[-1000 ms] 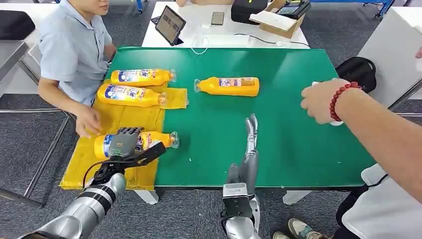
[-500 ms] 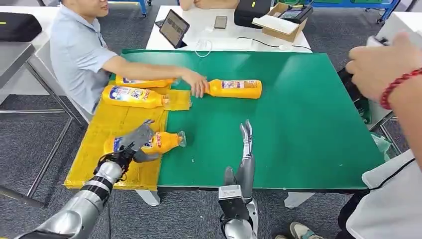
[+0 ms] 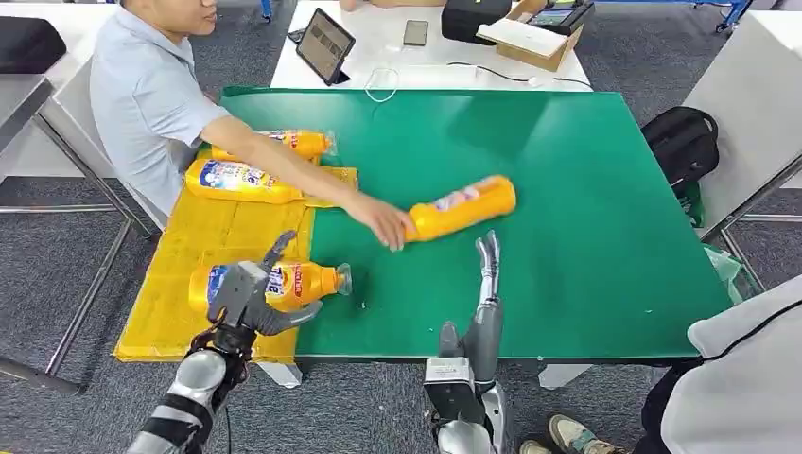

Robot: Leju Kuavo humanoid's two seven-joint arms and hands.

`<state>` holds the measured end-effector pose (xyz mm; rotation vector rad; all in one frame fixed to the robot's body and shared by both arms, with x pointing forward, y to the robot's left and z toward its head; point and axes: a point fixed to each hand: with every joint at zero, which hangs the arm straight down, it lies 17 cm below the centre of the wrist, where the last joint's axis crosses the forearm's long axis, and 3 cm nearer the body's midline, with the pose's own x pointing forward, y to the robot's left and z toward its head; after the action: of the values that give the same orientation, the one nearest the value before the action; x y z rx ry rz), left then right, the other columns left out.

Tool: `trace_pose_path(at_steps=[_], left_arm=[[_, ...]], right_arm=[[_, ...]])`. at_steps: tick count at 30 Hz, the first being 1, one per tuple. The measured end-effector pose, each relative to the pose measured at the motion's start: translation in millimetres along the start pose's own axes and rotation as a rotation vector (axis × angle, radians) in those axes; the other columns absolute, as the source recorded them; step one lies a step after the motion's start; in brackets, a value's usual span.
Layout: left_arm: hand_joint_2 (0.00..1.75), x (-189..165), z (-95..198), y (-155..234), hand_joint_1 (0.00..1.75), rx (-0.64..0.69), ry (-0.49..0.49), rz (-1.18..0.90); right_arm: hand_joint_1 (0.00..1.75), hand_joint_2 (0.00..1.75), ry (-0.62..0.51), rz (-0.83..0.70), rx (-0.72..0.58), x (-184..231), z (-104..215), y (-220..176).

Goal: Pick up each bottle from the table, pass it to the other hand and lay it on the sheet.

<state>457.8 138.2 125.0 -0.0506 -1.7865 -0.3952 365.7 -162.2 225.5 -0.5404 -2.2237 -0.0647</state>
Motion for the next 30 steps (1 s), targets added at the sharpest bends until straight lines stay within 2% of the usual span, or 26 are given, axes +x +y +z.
trace_pose_path(at_steps=[2,3,8,10,14,19,22,24,25,27,30], left_arm=[[1.75,14.3,0.8,0.8,0.00,0.009,-0.038,0.005],[1.75,21.4,1.8,1.7,0.00,0.015,-0.060,0.005],[1.75,91.5,13.5,35.5,0.00,0.199,-0.308,0.024],[1.75,110.6,16.8,41.0,0.00,0.218,-0.360,0.031],[1.75,135.0,24.9,43.4,0.00,0.233,-0.439,-0.023],[1.75,156.1,26.2,58.8,0.00,0.262,-0.485,0.019],[1.75,161.4,28.9,70.8,0.00,0.292,-0.489,0.061],[1.75,165.7,35.5,76.5,0.00,0.316,-0.501,0.054],[1.75,166.7,39.5,77.5,0.00,0.323,-0.505,0.047],[1.75,167.9,49.0,77.6,0.00,0.338,-0.512,0.026],[1.75,168.4,57.0,77.7,0.00,0.352,-0.512,0.009]], right_arm=[[0.00,0.00,-0.005,0.006,-0.008,0.5,-2.2,-3.3],[0.00,1.75,-0.009,0.011,-0.010,0.8,-3.0,-4.6],[0.00,1.75,-0.073,0.075,0.034,3.9,-5.5,-4.5],[0.00,1.75,-0.089,0.086,0.039,3.4,-8.4,-6.4],[0.00,1.75,-0.117,0.104,0.052,4.4,-12.2,-7.2],[0.00,1.75,-0.241,0.159,0.114,20.5,-23.8,4.6],[0.00,1.75,-0.350,0.303,0.226,23.4,-17.6,27.8],[0.00,1.75,-0.335,0.439,0.330,-3.6,-11.3,46.2],[0.00,1.75,-0.277,0.490,0.373,-27.6,-7.0,50.5],[0.00,1.75,-0.186,0.552,0.419,-68.3,-4.5,47.4],[0.00,1.75,-0.146,0.615,0.474,-105.1,-1.1,41.0]])
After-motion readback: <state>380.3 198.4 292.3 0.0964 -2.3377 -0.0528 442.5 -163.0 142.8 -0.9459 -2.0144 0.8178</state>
